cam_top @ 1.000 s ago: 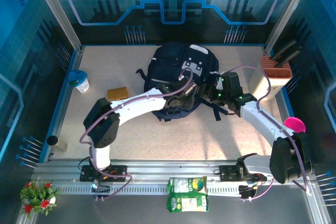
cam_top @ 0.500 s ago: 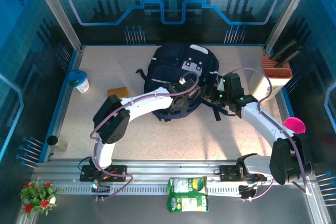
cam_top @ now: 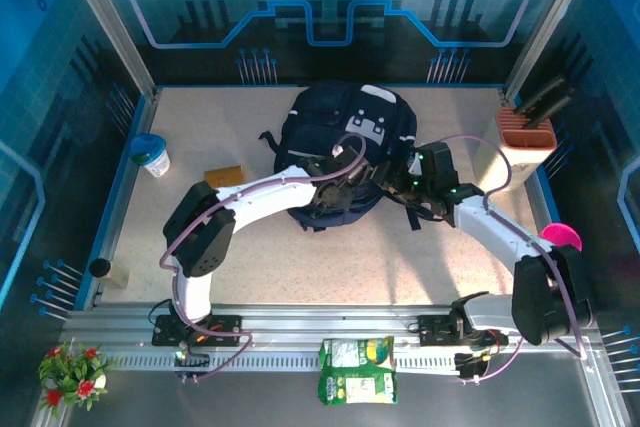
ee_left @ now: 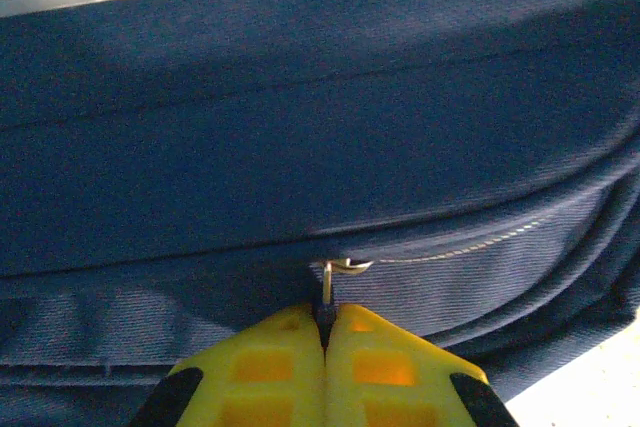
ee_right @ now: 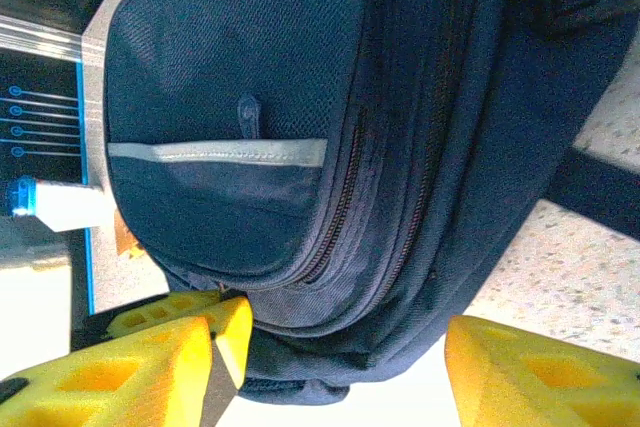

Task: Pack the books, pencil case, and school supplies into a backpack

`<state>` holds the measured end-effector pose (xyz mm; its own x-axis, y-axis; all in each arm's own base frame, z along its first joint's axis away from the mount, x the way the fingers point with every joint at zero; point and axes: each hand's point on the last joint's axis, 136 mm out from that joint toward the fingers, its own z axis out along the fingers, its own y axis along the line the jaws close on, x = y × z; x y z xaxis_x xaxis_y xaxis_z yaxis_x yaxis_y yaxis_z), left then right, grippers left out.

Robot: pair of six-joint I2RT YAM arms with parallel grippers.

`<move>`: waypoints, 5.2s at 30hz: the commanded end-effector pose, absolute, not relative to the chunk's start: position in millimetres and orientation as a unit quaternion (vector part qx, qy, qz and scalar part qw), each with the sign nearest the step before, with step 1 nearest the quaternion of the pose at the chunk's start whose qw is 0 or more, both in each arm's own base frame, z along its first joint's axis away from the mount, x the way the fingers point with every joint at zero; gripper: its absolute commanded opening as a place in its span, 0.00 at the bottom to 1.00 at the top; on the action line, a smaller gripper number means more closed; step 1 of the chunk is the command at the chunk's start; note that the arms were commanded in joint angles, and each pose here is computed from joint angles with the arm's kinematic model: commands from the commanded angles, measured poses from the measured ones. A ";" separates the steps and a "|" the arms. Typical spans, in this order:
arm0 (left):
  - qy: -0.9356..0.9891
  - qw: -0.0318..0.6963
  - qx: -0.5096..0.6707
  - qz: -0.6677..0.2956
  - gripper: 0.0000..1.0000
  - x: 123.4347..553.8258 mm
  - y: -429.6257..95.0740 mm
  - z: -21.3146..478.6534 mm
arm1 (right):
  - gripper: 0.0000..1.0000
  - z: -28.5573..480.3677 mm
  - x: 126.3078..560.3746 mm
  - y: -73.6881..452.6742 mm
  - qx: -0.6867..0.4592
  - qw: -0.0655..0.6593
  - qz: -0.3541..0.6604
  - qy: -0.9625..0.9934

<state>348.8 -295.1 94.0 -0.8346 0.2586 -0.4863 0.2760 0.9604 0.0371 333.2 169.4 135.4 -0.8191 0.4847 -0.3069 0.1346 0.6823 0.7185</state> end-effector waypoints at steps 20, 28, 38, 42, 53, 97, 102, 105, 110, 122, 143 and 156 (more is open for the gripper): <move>0.960 0.248 0.087 -0.097 0.00 356.0 -228.4 104.6 | 0.45 74.2 353.3 208.5 0.198 0.168 0.334 0.906; 0.963 0.249 0.030 -0.099 0.00 376.9 -176.6 100.7 | 0.44 85.7 372.2 188.0 0.203 0.197 0.317 0.905; 0.943 0.271 0.099 -0.164 0.00 367.2 -229.0 136.5 | 0.52 127.4 356.9 168.4 0.206 0.242 0.341 0.885; 0.934 0.270 0.143 -0.184 0.00 352.6 -267.4 148.6 | 0.55 134.6 343.8 154.8 0.236 0.248 0.340 0.876; 0.921 0.248 0.210 -0.213 0.00 328.2 -358.2 141.8 | 0.58 119.7 332.9 149.5 0.318 0.216 0.361 0.850; 0.954 0.194 0.165 -0.158 0.00 374.9 -212.3 100.2 | 0.45 42.7 337.8 105.6 0.343 0.188 0.190 0.901; 0.947 0.220 0.139 -0.189 0.00 402.8 -219.5 108.9 | 0.45 43.3 336.9 106.1 0.338 0.189 0.193 0.902; 0.945 0.237 0.114 -0.194 0.00 423.3 -225.1 110.8 | 0.46 49.0 339.7 110.1 0.326 0.203 0.206 0.900; 0.949 0.266 0.056 -0.161 0.10 444.1 -213.9 109.7 | 0.47 65.7 341.9 117.2 0.294 0.224 0.232 0.900; 0.949 0.296 -0.074 -0.076 0.79 396.2 -113.7 112.7 | 0.76 138.2 336.8 129.1 0.149 0.311 0.238 0.908; 0.952 0.210 -0.211 -0.071 0.93 418.3 -15.5 49.7 | 0.97 156.0 340.6 179.8 0.057 0.304 0.298 0.903; 0.983 0.096 -0.129 -0.089 0.82 367.8 -69.4 11.4 | 0.96 149.0 341.0 183.4 0.060 0.289 0.300 0.907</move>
